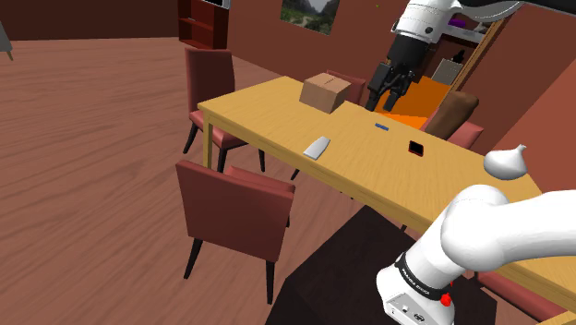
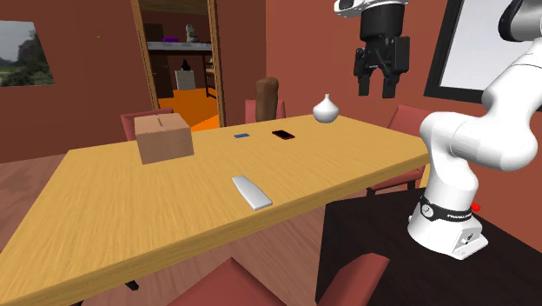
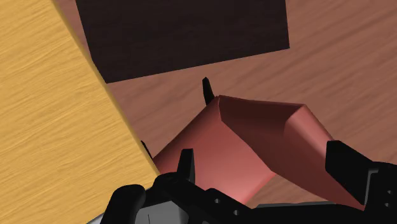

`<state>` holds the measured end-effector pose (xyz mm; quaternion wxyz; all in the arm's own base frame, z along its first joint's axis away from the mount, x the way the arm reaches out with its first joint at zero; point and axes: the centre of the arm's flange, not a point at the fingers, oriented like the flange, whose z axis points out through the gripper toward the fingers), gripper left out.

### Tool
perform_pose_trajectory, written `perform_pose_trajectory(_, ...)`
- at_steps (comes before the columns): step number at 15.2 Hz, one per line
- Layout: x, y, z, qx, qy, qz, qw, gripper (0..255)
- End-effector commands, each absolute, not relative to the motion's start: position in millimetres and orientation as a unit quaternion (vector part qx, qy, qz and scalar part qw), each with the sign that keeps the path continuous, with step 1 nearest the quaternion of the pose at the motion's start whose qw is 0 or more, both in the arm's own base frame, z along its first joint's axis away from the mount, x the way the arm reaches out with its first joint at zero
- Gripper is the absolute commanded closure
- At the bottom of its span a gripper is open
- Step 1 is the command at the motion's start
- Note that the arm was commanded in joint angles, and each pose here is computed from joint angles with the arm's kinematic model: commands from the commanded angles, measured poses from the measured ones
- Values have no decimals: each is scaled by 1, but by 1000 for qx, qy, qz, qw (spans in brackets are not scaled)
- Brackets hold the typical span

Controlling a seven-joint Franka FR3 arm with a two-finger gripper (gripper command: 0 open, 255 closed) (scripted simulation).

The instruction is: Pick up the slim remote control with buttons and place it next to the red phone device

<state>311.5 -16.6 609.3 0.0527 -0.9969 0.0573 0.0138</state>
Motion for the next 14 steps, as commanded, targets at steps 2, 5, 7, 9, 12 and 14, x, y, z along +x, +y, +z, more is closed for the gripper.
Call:
perform_pose_trajectory(2,321,-18,601,-996,74,14,51,0)
perform_pose_trajectory(5,350,-23,576,-991,122,13,47,0)
perform_pose_trajectory(7,369,-29,559,-987,154,13,45,0)
perform_pose_trajectory(9,387,-36,542,-982,186,12,42,0)
perform_pose_trajectory(12,414,-48,517,-972,234,12,38,0)
perform_pose_trajectory(14,431,-58,500,-964,265,11,35,0)
